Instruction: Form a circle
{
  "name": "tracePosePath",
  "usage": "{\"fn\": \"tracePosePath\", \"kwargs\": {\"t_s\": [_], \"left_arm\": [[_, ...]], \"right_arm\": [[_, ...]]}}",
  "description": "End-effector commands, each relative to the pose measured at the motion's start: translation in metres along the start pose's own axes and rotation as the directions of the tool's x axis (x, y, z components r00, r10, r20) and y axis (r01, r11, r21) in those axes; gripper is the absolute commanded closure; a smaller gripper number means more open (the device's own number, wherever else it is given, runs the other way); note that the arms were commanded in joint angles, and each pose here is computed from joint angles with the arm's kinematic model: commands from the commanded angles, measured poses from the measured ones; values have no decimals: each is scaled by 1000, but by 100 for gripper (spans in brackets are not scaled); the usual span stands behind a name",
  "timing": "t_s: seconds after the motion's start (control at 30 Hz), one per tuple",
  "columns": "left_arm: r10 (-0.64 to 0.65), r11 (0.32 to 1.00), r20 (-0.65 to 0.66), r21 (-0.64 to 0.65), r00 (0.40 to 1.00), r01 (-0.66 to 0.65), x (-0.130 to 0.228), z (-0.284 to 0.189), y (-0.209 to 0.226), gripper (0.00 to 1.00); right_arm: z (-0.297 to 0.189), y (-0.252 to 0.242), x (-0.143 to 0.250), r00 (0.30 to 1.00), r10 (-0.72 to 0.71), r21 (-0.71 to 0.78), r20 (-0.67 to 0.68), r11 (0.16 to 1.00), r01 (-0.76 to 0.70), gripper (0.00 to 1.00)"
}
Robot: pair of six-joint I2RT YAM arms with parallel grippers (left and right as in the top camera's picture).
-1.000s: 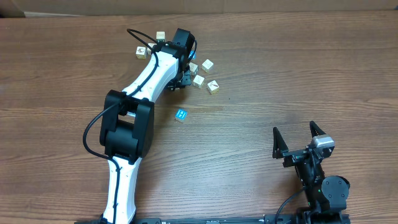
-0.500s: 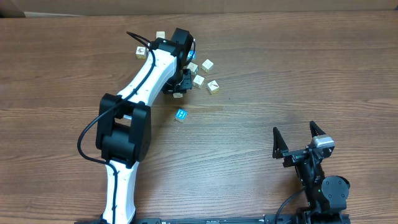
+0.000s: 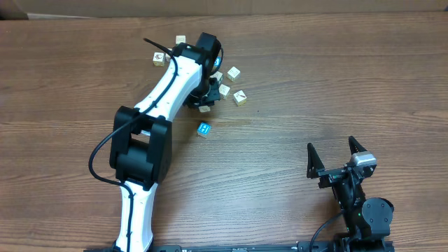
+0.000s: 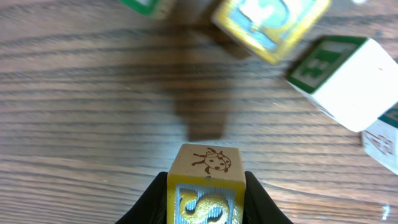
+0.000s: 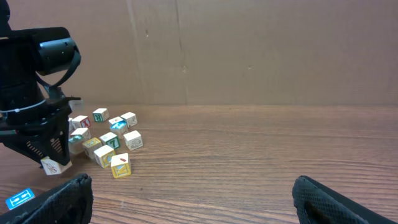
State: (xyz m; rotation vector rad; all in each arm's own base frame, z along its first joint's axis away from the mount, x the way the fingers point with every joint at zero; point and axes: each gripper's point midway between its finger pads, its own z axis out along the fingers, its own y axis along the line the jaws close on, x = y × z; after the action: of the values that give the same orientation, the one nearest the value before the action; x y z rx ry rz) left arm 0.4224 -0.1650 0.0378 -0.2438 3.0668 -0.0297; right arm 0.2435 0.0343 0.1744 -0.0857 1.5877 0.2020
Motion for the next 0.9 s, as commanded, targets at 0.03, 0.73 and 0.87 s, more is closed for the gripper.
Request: {"fn": "tracePosePath", "kwargs": {"t_s": [0.03, 0.73, 0.87], "left_arm": [[-18, 1000, 26, 1, 1000, 18, 4, -6, -14, 84], [-18, 992, 49, -125, 999, 24, 11, 9, 4, 82], [-33, 991, 48, -128, 998, 39, 12, 13, 6, 78]], "right_arm": [[0, -2, 2, 1000, -1, 9, 3, 1000, 1, 0], [0, -2, 2, 1000, -1, 9, 3, 1000, 1, 0], [0, -2, 2, 1000, -1, 9, 3, 1000, 1, 0]]}}
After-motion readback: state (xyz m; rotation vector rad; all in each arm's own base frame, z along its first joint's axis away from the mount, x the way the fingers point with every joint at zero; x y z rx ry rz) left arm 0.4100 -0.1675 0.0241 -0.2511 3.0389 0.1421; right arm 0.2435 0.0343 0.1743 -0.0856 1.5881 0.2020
